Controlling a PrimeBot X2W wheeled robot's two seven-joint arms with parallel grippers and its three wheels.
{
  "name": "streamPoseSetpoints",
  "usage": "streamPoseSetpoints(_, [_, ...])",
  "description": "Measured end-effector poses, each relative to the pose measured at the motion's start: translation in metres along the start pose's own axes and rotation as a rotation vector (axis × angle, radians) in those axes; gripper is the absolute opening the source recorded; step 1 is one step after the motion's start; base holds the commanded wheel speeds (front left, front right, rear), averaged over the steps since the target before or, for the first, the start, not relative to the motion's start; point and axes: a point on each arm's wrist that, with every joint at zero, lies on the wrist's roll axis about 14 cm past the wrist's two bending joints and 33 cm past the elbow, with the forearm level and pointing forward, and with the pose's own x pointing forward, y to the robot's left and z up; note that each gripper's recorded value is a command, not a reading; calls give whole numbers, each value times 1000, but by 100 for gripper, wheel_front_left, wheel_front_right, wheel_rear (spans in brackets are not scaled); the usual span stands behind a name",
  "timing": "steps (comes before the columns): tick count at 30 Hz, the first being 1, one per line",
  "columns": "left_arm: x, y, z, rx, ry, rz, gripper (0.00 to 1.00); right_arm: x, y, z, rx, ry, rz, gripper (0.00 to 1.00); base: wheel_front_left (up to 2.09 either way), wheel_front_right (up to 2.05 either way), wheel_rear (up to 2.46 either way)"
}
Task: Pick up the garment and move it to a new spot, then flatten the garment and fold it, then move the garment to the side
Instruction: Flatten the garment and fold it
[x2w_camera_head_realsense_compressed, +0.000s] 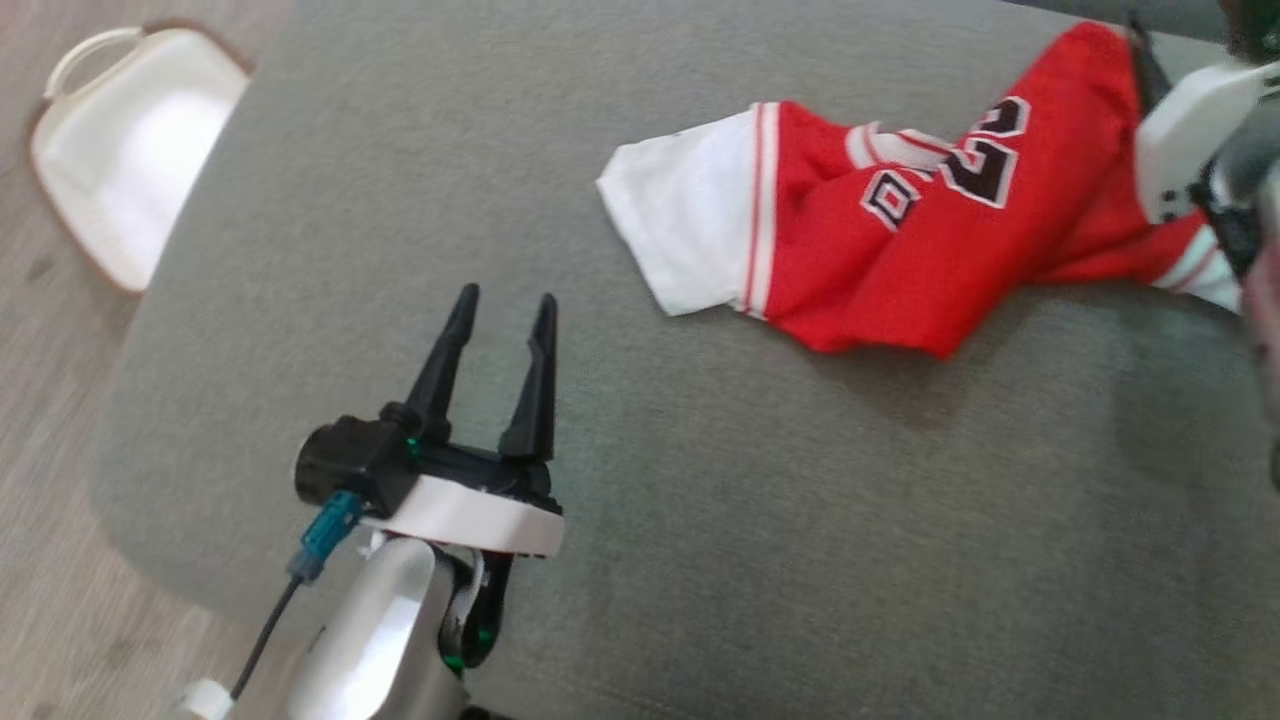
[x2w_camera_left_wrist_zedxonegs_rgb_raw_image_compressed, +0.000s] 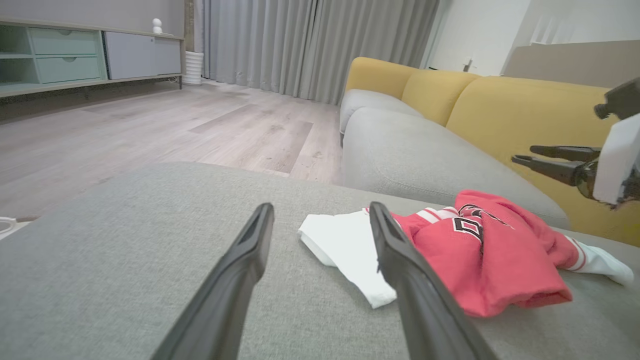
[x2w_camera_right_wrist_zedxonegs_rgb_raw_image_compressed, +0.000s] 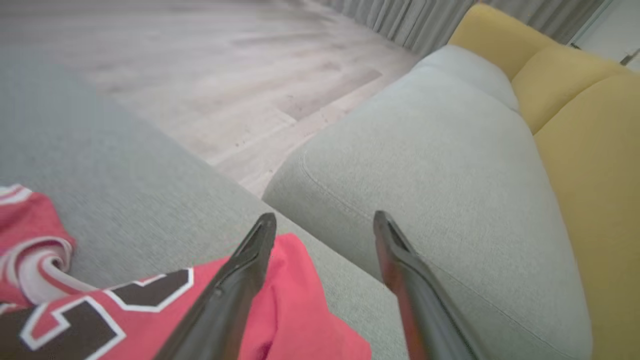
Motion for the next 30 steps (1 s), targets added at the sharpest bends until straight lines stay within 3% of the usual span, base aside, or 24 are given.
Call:
streamPoseSetpoints(5, [12,-11,10,5,-37,-39,100,-30,-5,30,112,-201,-41,100,0,0,0])
streamPoseSetpoints(9, [17,-21,17,11,-63,-67,100,-62,-11,26,217,-267,-96,100,0,0,0])
streamPoseSetpoints(20, [6,-53,16,7,-75,-157,100,-175,2,-18,431,-348,-257,100,0,0,0])
streamPoseSetpoints(26, [5,-68,22,11,-93,-202,100,-227,28,-70,540,-281,-310,100,0,0,0])
streamPoseSetpoints(30, [3,-72,20,8,-87,-217,100,-240,44,-86,591,-251,-306,100,0,0,0])
